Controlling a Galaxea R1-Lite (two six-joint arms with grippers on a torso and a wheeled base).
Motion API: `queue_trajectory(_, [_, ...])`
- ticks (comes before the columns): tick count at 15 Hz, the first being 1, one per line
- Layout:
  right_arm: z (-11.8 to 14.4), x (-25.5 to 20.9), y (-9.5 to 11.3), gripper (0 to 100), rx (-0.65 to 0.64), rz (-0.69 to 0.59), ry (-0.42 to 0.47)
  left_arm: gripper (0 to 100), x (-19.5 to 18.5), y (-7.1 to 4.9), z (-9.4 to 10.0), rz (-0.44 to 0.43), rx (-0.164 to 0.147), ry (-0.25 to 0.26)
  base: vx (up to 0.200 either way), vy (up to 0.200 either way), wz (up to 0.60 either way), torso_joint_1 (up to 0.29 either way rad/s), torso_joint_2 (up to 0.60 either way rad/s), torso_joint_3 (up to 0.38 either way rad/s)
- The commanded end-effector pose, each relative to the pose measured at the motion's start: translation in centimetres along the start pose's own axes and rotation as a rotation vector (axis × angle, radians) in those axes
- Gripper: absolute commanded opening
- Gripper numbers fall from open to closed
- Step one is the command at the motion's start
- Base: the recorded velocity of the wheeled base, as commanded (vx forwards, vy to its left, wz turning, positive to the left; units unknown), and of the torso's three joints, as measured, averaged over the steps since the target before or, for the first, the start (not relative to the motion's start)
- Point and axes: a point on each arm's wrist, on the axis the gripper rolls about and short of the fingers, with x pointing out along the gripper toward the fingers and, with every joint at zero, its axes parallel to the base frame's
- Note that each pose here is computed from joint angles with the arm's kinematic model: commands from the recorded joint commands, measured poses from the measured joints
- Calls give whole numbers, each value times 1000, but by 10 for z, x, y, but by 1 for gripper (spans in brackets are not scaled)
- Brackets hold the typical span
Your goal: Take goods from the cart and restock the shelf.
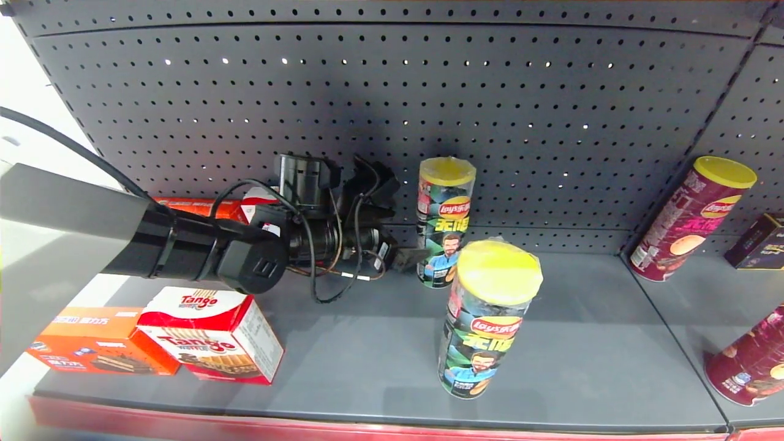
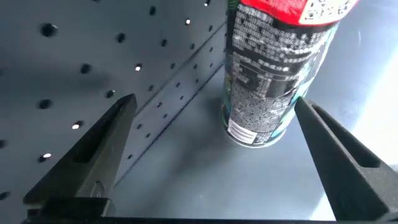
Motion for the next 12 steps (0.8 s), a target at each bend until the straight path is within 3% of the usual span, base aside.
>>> queue_trajectory(1, [0, 0, 0, 100, 0, 0, 2, 100, -4, 1, 4, 8, 5, -10, 0, 0, 0, 0, 0, 0])
queue_trajectory(12, [0, 0, 0, 100, 0, 0, 0, 100, -25, -2, 12, 89, 10, 7, 0, 0, 0, 0, 0, 0])
